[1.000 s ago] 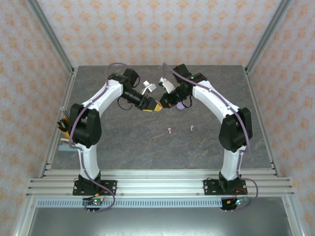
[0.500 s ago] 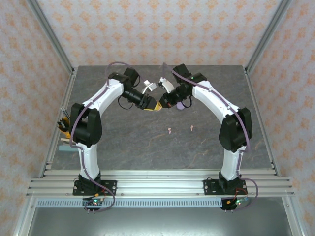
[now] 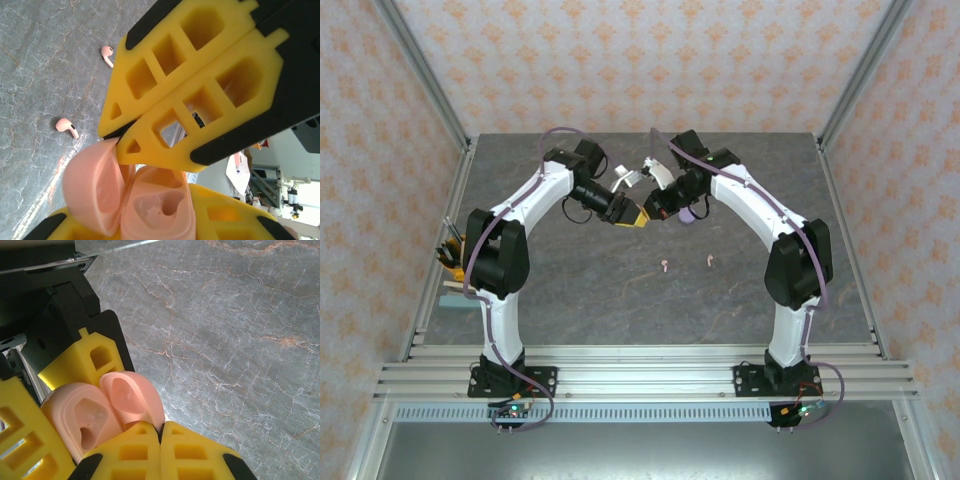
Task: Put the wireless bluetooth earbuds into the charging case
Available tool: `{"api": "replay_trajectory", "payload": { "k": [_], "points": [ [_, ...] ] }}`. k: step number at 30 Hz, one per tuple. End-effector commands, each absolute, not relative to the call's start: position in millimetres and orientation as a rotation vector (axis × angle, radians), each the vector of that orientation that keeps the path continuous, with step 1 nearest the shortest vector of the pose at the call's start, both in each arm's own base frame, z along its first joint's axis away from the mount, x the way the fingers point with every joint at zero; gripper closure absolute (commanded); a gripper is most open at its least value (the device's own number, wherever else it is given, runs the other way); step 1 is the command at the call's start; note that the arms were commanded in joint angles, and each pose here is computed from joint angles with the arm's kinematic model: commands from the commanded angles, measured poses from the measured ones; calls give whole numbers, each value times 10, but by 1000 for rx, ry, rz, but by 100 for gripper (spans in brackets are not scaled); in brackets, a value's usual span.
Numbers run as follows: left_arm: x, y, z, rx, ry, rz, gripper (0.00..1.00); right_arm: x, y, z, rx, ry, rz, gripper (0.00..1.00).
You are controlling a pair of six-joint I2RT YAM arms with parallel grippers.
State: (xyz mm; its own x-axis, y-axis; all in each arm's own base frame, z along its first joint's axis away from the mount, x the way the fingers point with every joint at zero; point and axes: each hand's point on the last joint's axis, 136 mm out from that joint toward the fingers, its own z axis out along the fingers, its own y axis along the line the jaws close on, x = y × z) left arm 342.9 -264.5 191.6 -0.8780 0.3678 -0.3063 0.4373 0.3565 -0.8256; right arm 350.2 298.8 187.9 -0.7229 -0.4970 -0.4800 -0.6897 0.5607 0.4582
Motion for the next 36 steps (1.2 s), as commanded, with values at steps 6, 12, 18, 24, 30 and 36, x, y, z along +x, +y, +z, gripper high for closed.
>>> {"api": "replay_trajectory", "payload": {
  "k": [6, 12, 18, 24, 30, 36],
  "points": [
    [3447, -2678, 1978, 780, 2502, -1583, 87, 3611, 2939, 2108, -922, 2452, 834, 87],
    [3480, -2649, 1943, 785, 2500, -1545, 98, 3755, 2699, 2470, -740, 2398, 925, 57],
    [3525, -2657, 1952, 807, 2467, -1541, 100, 3760, 2414, 2734, -595, 2368, 919, 47],
    [3732, -2614, 1962, 764, 2479, -1360, 100, 3890, 1975, 2571, -298, 2467, 681, 45],
    [4098, -2538, 2054, 633, 2450, -1073, 100, 3894, 1724, 2380, 15, 2503, 588, 45],
    [4416, -2356, 2218, 600, 2272, -520, 100, 3821, 1500, 2100, 236, 2544, 488, 45]
  ]
}}
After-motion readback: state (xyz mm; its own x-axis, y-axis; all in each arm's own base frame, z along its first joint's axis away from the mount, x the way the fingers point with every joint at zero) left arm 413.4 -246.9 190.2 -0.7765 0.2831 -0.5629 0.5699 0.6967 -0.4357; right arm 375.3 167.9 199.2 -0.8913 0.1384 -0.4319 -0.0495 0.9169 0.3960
